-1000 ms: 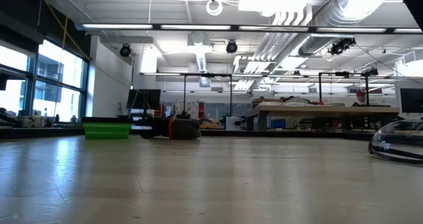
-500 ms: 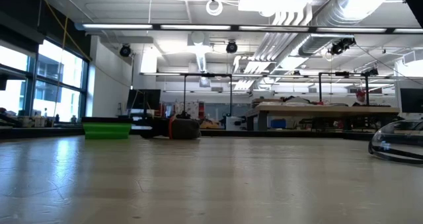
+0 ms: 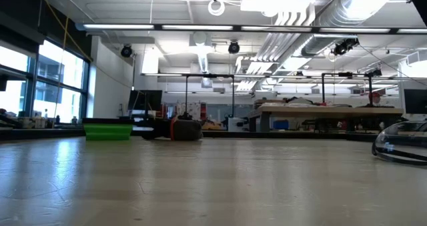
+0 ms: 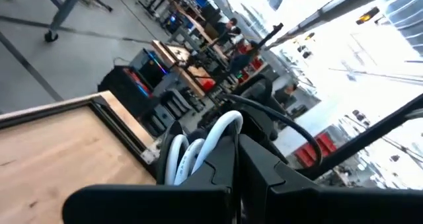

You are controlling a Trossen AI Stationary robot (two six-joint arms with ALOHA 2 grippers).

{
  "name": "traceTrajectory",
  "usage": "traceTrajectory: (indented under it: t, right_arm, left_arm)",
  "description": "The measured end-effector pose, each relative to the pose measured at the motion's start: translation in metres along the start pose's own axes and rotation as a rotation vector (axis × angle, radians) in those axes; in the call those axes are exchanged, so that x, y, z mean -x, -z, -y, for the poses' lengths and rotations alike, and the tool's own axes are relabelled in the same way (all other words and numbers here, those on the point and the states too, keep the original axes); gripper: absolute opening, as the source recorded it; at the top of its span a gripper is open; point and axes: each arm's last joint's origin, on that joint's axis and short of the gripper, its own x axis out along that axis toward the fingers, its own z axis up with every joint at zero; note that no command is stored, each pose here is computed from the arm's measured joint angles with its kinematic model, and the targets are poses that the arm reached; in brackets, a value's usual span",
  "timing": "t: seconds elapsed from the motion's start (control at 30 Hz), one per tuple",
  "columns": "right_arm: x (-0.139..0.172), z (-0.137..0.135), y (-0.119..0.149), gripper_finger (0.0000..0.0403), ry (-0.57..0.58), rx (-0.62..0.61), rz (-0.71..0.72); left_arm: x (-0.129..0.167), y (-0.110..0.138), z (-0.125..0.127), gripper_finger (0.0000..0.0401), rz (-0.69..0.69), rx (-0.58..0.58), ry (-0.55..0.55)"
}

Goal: Coil cords
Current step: Coil the white wire on the spool

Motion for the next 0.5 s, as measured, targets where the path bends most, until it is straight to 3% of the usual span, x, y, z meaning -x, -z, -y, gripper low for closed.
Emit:
traceTrajectory:
  t: [0.2,0.5]
  right_arm:
    - [0.0009,-0.0011,-0.0006,0.0,-0.01,0.005,-0.004]
    - [0.0033,0.0087,-0.0093,0.0,0.005,0.004,0.062]
  left_arm:
    - [0.0064,-0.0057,0.0049,0.0,0.067,0.046,0.044]
    - [0.0048,-0.0008,0.0037,0.0,-0.034,0.137,0.073]
